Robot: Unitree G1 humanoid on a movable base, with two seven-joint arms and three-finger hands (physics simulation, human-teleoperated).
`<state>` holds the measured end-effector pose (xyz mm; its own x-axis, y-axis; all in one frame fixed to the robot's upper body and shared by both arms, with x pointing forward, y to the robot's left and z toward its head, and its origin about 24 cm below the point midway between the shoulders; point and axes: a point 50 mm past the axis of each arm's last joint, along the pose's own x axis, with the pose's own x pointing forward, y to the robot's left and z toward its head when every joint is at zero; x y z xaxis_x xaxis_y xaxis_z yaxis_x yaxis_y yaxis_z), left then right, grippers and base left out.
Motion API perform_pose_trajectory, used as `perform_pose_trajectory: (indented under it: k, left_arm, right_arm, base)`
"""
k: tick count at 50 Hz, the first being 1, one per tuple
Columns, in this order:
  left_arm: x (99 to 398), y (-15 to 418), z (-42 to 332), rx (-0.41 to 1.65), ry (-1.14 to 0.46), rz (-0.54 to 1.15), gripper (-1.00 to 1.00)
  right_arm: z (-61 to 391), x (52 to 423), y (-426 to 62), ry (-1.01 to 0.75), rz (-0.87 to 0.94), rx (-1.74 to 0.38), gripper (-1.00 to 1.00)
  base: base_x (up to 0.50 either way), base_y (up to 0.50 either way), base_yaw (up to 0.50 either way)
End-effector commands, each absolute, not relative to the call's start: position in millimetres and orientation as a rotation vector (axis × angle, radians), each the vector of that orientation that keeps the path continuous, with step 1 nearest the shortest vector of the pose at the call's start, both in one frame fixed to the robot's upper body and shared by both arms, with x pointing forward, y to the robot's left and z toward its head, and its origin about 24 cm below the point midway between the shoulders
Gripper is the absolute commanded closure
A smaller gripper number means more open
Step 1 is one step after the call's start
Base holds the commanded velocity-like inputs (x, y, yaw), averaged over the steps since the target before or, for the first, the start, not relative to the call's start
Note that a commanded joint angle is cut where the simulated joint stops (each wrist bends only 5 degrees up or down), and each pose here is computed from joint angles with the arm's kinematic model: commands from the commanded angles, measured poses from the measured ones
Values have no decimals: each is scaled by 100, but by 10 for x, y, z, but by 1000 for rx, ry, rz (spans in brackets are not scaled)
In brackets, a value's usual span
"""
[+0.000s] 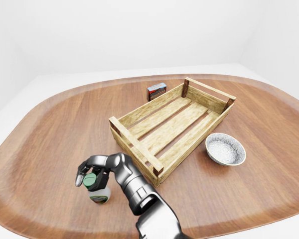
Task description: Pick up the salad dressing and put it in the tray.
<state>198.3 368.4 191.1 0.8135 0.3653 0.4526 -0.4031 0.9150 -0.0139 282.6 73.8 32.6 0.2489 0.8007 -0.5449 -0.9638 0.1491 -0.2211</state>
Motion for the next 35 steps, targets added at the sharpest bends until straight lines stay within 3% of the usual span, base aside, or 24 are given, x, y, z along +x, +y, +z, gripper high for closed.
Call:
perform_pose_trajectory:
  k: [1,19,35]
  left_arm:
    - [1993,3680,1887,80,-457,405,-100]
    - [2016,3672,1839,82,-435,399,-100]
    - [2018,3650,1847,88,-439,393,-100]
  right_arm:
    - [352,2834,734,310,1292,-618,99]
    - [470,2855,751,230,1267,-754,100]
    - [1761,2920,846,-334,1035,-949,100]
  base:
    - [0,0,0]
    - [0,0,0]
    - [0,0,0]
